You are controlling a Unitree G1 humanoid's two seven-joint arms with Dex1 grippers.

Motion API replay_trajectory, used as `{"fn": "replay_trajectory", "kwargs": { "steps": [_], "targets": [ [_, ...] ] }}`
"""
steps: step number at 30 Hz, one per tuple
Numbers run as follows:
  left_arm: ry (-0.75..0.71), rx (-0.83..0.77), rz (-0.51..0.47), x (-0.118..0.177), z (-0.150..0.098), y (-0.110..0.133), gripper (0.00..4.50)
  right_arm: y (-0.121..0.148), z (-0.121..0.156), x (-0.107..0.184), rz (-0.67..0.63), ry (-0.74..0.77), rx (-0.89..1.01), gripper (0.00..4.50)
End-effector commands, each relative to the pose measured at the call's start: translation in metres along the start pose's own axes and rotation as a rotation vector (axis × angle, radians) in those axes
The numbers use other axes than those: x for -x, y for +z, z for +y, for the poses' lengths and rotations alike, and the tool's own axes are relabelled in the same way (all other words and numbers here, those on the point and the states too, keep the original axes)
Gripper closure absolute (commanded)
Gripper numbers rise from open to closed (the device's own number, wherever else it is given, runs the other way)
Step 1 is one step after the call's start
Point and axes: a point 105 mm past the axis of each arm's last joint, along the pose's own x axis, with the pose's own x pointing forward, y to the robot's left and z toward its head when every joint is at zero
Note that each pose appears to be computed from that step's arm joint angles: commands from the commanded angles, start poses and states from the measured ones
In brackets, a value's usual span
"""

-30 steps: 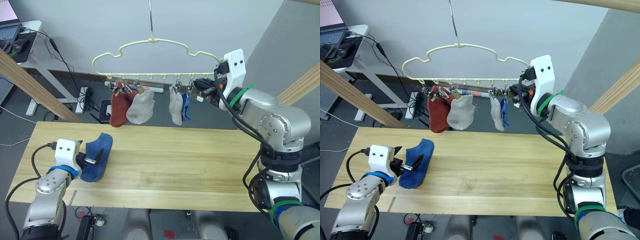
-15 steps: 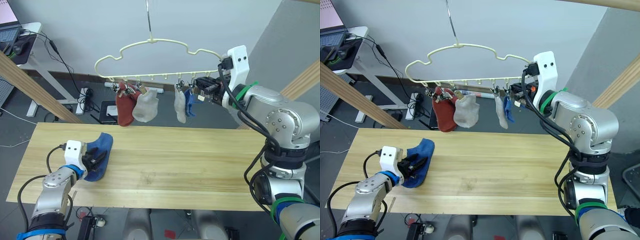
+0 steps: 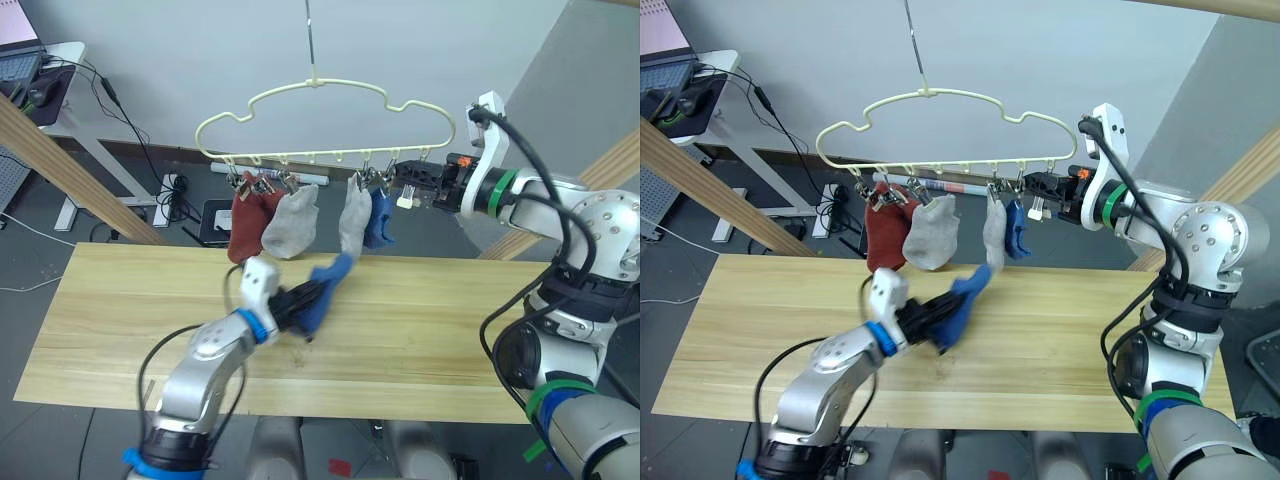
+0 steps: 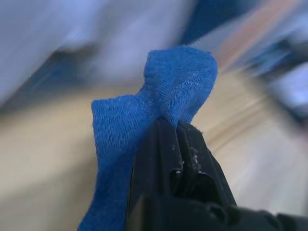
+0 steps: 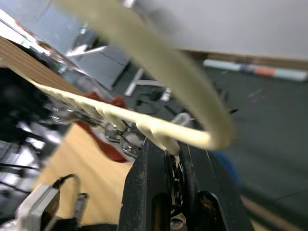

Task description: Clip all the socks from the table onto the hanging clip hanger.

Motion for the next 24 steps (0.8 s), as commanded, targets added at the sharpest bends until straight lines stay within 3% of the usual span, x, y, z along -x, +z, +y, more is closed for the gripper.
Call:
{"fn": "replay_trajectory", "kwargs": {
  "steps": [1,6,24],
  "targets": [
    [-0.008,0.018,-0.070,-0.007,-0.010,0.018,4.48,0.004,-0.011,0.009,-0.033,-0.042,-0.063,4.50],
    [0.005,-0.048,-0.151,-0.025,-0.012,0.042,4.48,0.012,-0.016,0.009,-0.089,-0.066,-0.172,4.50],
    [-0.002,-0.187,-0.224,-0.042,-0.014,0.058,4.48,0.008,-0.010,0.007,-0.077,-0.085,-0.271,4.50]
  ]
}}
